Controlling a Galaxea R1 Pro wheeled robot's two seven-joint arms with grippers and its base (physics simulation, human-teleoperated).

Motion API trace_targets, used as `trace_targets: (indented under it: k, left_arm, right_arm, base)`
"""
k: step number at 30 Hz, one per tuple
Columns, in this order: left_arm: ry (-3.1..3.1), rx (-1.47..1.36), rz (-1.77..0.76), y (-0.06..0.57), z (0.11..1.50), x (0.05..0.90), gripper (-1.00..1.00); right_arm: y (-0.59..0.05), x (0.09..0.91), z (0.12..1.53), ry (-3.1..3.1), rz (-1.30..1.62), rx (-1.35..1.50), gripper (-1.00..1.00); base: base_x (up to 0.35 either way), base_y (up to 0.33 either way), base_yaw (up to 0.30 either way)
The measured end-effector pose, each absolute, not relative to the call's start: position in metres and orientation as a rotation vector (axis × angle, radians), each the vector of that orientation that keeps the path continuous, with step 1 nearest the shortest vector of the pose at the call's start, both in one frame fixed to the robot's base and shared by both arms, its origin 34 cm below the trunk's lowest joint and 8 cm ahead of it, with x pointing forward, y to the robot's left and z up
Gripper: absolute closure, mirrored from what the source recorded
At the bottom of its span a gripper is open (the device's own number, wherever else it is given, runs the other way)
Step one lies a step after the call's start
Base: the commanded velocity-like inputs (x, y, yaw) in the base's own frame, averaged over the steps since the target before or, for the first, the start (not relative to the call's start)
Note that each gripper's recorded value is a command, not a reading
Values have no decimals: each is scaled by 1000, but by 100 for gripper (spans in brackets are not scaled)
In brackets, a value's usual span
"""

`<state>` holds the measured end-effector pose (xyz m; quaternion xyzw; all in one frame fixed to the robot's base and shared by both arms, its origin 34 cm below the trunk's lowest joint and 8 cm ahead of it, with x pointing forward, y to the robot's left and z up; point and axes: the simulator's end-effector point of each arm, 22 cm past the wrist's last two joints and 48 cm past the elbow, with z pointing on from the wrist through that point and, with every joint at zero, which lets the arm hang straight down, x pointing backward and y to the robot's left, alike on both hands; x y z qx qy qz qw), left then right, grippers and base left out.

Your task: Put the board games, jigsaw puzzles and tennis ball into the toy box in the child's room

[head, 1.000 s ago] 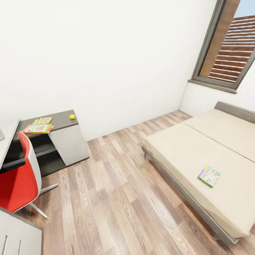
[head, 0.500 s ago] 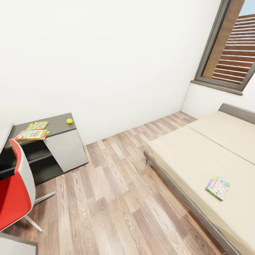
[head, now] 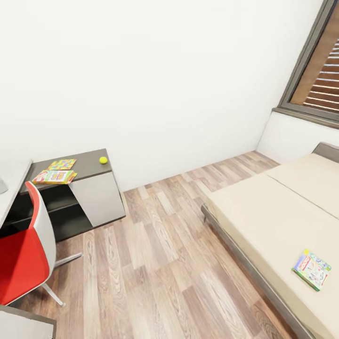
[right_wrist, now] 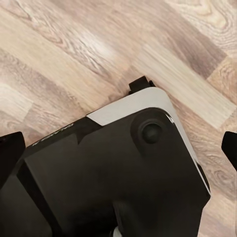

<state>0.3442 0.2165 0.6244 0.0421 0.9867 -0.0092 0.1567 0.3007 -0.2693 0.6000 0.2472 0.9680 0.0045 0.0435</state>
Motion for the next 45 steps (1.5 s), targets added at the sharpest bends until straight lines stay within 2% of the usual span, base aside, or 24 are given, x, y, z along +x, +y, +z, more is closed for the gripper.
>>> trace_targets:
  k: [20,45]
  left_arm:
    - [2827,127,-29,215,624,343,-100]
    - [2828,132,-32,214,624,343,-100]
  right_arm:
    - [-186,295,602,2999,169,764,-100]
    - [-187,276,600,3025,158,734,-100]
  base:
    - [1,0,20]
    - [0,0,0]
